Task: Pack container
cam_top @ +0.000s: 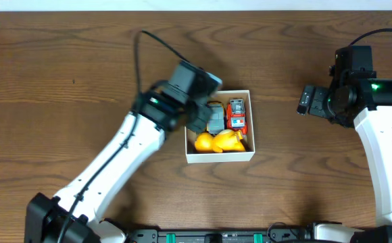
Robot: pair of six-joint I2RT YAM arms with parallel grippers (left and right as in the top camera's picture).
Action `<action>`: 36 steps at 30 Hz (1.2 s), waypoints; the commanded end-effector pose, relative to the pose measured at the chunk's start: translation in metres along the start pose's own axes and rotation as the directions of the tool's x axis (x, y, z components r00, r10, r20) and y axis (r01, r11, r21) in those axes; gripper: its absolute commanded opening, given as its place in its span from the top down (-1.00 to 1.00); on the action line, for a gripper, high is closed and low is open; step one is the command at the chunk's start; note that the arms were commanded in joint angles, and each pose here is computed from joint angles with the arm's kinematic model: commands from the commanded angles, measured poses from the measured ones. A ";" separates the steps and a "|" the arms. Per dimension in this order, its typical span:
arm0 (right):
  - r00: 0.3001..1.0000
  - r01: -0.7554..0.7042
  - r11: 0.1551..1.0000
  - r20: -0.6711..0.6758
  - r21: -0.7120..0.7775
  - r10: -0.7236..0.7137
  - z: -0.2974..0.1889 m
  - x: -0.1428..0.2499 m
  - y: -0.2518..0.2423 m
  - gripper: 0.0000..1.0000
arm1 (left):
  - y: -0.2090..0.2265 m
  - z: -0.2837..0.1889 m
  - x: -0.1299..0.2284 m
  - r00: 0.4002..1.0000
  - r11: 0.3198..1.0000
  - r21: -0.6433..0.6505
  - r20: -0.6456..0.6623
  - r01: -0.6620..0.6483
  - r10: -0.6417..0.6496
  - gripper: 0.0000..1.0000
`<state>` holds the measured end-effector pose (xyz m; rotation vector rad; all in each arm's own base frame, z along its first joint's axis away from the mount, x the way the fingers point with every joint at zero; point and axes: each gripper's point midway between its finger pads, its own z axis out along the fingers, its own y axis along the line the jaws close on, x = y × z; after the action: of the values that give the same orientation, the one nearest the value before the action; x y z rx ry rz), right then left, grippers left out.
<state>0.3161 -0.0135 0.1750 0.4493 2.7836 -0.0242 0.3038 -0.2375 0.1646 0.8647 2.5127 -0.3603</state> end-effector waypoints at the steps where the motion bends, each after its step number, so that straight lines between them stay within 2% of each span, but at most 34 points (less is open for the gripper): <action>1: 1.000 0.008 1.000 -0.017 -0.025 -0.008 0.002 0.003 0.003 -0.98 | -0.032 0.006 0.005 0.997 0.996 0.050 -0.012 -0.073 0.074 0.84; 2: 1.000 0.008 1.000 -0.019 -0.026 -0.008 0.002 0.003 0.003 -0.97 | -0.039 0.009 0.006 0.996 0.995 0.059 -0.019 -0.086 0.087 0.88; 17: 0.999 0.009 1.000 -0.032 -0.022 -0.009 0.002 0.006 0.002 -0.98 | -0.091 0.049 0.014 0.984 0.966 0.208 -0.052 -0.155 0.169 0.88; 28: 0.999 0.013 1.000 -0.039 -0.021 -0.014 0.002 0.008 0.002 -0.99 | -0.092 0.074 0.030 0.976 0.966 0.219 -0.131 -0.140 0.171 0.88; 32: 0.999 0.018 1.000 -0.043 -0.019 -0.019 0.002 0.009 0.001 -0.98 | -0.089 0.088 0.046 0.967 0.968 0.217 -0.194 -0.124 0.167 0.88; 36: 0.998 0.028 0.999 -0.053 -0.017 -0.029 0.002 0.012 0.001 -0.99 | -0.081 0.110 0.078 0.942 0.974 0.209 -0.299 -0.092 0.153 0.88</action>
<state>0.3081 -0.0086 0.1723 0.4417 2.8234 0.0071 0.2474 -0.3188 0.0753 1.2156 2.6051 -0.5119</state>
